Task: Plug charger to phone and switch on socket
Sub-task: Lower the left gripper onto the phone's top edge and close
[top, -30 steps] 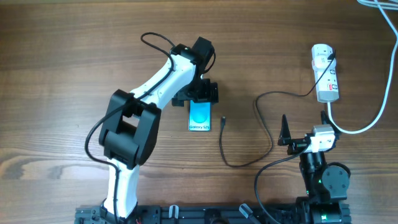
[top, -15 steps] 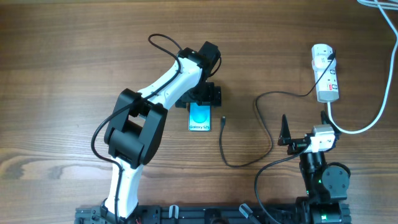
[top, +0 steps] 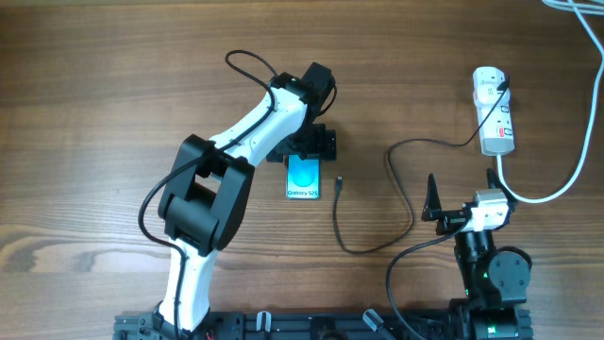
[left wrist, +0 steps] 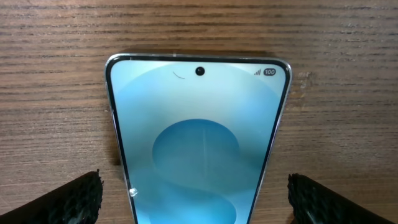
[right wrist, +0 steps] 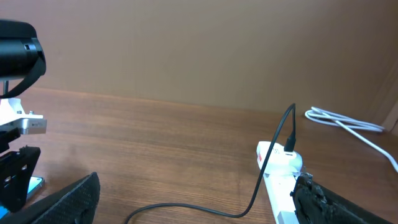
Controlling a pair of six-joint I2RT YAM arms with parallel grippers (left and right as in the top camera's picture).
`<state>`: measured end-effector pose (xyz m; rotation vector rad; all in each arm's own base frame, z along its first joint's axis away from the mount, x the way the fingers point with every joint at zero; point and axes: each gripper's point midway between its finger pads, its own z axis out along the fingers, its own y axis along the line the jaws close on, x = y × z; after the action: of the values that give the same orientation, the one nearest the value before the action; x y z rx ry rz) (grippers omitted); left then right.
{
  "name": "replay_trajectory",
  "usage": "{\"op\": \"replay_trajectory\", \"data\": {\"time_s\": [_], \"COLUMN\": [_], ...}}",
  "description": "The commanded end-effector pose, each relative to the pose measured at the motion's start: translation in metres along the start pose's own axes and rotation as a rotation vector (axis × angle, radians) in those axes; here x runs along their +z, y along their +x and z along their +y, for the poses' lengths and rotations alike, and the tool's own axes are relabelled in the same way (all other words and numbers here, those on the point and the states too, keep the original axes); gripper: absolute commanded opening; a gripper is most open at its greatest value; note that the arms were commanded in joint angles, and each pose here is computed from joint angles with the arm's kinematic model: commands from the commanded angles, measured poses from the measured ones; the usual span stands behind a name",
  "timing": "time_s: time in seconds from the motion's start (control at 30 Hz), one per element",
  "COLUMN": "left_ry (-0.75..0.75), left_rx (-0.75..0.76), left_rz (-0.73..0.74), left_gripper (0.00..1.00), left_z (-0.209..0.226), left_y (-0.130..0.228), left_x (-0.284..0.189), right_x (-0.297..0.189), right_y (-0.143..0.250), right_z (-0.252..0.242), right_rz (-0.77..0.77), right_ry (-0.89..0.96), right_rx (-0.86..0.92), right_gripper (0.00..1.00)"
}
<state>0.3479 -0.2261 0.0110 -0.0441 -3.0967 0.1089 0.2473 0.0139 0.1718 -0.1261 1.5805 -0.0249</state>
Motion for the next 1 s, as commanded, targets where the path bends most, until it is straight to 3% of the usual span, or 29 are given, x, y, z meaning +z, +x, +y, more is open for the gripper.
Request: {"op": "replay_trajectory", "data": {"time_s": [0.0, 0.37, 0.73, 0.97], "left_ry": [-0.022, -0.063, -0.166, -0.085], "left_rx": [0.022, 0.016, 0.054, 0.048], "left_rz": [0.012, 0.087, 0.022, 0.048], "left_gripper": [1.0, 1.0, 1.0, 1.0], "left_z": [0.004, 0.013, 0.03, 0.012], "left_y": [0.001, 0.01, -0.002, 0.003], "left_x": [0.008, 0.039, 0.038, 0.04], "right_x": [0.0, 0.0, 0.0, 0.0], "right_y": [0.0, 0.0, 0.0, 0.0], "right_z": [0.001, 0.001, 0.001, 0.001], "right_rz": [-0.002, -0.002, -0.002, -0.002], "right_ry": [-0.005, -0.005, -0.006, -0.006], "right_rx": [-0.008, -0.009, -0.009, -0.009], "right_gripper": [1.0, 1.0, 1.0, 1.0]}}
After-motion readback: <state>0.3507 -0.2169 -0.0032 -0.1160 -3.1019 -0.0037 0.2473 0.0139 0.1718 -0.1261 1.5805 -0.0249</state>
